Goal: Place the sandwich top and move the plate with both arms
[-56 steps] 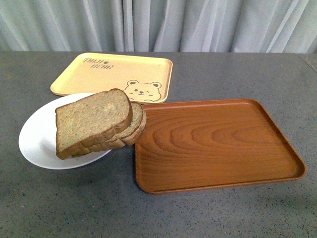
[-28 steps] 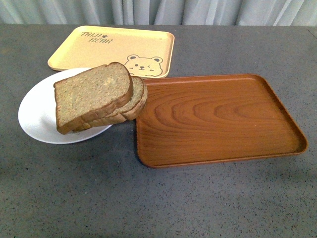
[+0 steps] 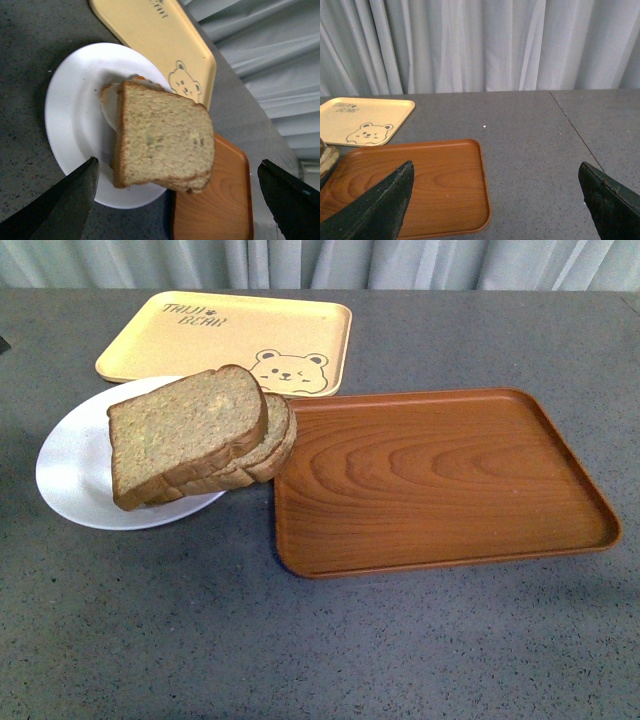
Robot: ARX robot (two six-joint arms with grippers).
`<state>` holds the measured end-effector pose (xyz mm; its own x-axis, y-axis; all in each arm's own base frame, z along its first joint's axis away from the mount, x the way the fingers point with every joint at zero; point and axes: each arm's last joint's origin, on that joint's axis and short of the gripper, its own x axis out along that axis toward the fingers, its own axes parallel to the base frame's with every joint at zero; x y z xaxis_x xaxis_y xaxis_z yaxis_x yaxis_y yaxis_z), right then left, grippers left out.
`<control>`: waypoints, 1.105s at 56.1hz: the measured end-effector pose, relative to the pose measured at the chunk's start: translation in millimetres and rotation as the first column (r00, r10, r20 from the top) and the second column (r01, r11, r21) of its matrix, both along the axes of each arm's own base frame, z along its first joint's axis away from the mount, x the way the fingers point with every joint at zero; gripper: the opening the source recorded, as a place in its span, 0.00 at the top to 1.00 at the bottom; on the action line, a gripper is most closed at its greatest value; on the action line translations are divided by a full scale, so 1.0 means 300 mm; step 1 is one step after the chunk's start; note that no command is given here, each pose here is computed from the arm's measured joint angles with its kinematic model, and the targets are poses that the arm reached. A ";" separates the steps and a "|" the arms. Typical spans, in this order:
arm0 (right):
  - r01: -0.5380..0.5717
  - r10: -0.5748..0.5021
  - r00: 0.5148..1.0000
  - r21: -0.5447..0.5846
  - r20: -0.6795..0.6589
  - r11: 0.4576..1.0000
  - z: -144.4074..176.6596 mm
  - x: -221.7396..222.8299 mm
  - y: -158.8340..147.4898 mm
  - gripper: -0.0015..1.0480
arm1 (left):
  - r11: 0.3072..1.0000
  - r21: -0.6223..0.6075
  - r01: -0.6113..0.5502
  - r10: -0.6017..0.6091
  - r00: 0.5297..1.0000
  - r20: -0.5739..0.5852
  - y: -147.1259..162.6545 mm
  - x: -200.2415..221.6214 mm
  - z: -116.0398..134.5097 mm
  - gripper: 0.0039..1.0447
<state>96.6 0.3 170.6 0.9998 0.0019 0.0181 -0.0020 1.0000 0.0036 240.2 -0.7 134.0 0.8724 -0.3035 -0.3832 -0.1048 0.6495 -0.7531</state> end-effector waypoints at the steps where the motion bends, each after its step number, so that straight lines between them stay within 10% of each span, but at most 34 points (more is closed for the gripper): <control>1: 0.000 0.000 1.000 0.000 0.000 1.000 0.000 0.000 0.000 0.09 | 1.000 -0.001 -0.007 0.007 1.000 -0.012 0.004 0.014 -0.010 0.08; 62: 0.000 0.000 1.000 0.000 0.000 1.000 0.000 0.000 0.000 0.09 | 0.985 -0.109 -0.132 0.107 0.972 -0.207 0.003 0.248 -0.290 0.08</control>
